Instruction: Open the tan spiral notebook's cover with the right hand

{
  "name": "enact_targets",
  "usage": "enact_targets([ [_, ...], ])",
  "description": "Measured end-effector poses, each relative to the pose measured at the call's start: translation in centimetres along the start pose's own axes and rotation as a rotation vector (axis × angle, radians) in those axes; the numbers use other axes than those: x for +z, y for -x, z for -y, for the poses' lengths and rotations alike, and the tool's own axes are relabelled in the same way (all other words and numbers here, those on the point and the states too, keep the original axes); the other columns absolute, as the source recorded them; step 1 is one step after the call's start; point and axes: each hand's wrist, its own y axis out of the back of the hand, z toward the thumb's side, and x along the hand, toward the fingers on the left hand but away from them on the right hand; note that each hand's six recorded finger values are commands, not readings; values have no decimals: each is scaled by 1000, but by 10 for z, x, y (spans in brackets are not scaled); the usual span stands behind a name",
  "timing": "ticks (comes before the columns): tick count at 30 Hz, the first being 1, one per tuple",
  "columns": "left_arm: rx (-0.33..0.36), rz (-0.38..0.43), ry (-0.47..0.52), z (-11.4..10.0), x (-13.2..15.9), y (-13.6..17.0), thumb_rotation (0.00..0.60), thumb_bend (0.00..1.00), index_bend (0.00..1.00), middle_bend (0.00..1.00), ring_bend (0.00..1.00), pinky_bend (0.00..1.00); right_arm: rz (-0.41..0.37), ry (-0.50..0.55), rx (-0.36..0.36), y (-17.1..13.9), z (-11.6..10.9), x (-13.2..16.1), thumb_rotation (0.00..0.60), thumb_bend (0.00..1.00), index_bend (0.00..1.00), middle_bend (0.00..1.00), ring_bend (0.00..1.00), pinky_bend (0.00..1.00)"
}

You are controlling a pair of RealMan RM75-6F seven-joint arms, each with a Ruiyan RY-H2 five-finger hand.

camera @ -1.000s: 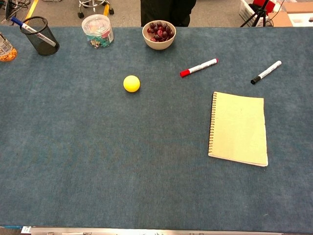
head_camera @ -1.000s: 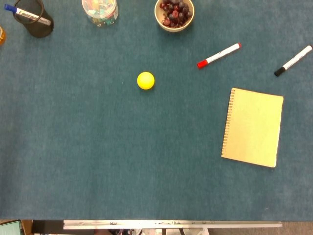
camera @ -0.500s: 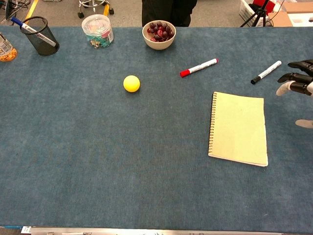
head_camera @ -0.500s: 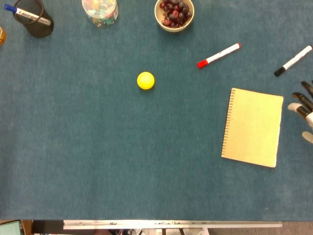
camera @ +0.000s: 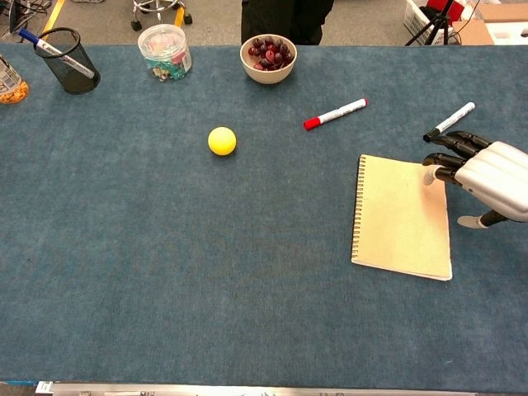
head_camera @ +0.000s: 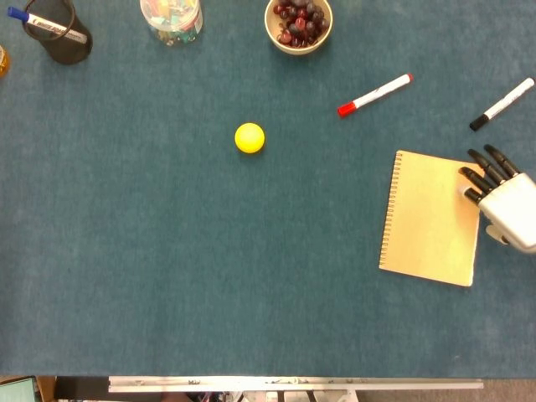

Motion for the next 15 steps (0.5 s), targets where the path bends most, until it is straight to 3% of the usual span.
enact_targets([
  [15, -4, -9, -1, 1, -3, 1, 600, 484, 129, 71, 19, 27, -32, 5, 0, 11, 13, 7, 600, 80, 352, 244, 48, 90],
])
